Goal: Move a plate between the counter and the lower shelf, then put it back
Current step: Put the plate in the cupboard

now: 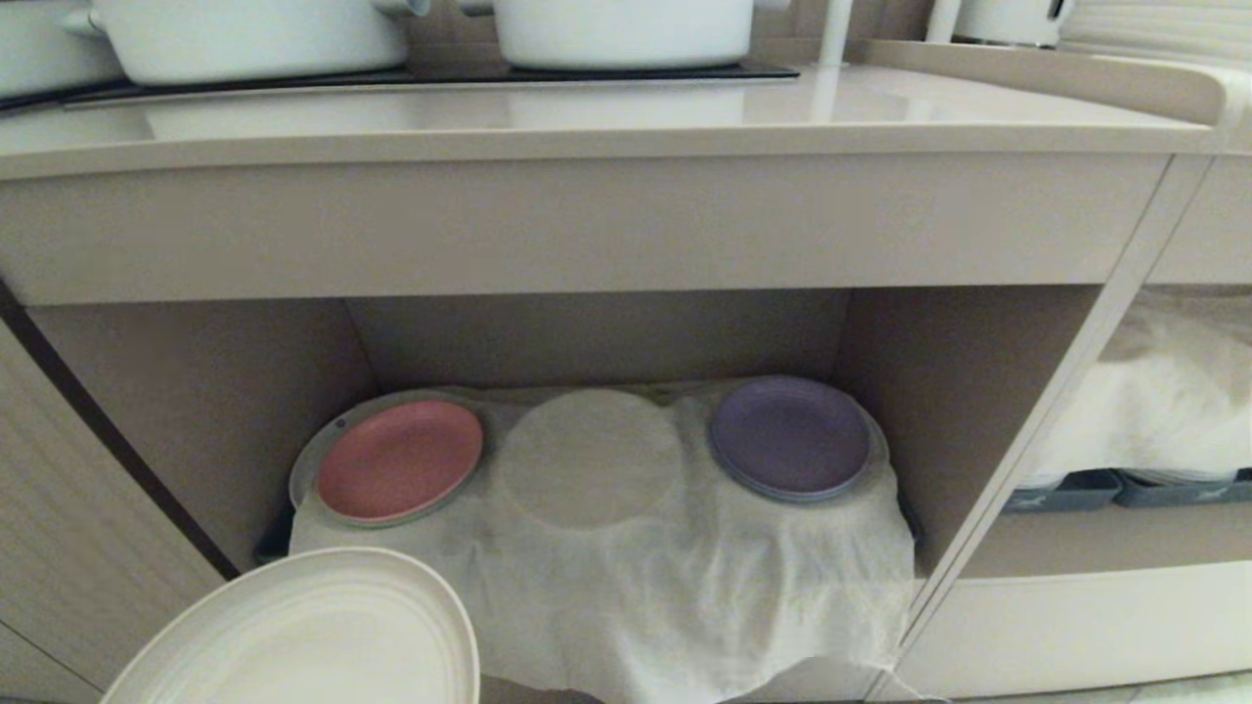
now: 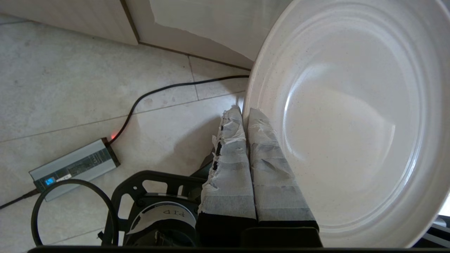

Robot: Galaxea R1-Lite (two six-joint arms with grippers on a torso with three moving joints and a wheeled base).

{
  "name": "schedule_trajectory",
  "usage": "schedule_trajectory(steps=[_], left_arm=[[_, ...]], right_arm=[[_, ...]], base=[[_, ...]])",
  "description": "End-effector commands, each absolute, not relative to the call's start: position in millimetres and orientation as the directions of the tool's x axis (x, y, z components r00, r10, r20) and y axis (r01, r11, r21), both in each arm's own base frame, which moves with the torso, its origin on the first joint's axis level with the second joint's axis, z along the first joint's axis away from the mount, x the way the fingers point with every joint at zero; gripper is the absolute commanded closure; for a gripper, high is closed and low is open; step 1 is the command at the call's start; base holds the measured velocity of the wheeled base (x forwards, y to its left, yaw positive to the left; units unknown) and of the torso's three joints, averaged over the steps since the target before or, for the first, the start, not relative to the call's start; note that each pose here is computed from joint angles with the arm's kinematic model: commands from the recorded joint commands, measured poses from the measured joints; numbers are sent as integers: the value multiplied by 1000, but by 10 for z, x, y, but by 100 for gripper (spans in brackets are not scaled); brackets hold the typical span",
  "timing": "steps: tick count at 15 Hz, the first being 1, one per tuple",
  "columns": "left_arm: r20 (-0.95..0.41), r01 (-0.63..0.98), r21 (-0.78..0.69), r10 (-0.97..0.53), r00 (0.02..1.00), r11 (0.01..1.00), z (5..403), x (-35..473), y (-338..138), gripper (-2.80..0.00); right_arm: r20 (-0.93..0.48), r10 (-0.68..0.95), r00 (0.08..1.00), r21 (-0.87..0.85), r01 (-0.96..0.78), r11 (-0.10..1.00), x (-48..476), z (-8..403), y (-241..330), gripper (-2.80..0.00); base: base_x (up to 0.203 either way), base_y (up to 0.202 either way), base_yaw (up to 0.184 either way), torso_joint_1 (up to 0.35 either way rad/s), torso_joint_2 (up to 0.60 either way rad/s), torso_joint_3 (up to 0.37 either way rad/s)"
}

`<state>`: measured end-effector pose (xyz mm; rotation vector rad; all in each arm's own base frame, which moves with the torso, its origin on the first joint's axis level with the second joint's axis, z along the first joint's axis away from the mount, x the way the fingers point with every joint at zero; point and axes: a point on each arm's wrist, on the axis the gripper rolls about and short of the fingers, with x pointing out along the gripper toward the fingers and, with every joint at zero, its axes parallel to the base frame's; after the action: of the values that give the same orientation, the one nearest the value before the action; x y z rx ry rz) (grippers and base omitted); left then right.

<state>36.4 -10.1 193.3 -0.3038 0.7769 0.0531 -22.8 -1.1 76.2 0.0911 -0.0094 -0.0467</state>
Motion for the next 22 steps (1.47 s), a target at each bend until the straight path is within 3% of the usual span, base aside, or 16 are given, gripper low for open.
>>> schedule_trajectory(steps=[1, 14, 22], left_arm=[[-701, -164, -249, -61, 711, 954, 1924, 361, -99, 0], [-706, -164, -251, -64, 705, 954, 1876, 372, -106, 0], [-670, -134, -331, -133, 731, 934, 1756, 601, -216, 0]], right_arm=[[8, -48, 999, 92, 47, 995, -228, 763, -11, 0], [8, -48, 999, 92, 47, 995, -228, 763, -11, 0], [8, -49, 999, 92, 48, 995, -228, 763, -11, 0]], base=[[0, 0, 0, 0, 0, 0], [0, 0, 0, 0, 0, 0], [0, 0, 0, 0, 0, 0]])
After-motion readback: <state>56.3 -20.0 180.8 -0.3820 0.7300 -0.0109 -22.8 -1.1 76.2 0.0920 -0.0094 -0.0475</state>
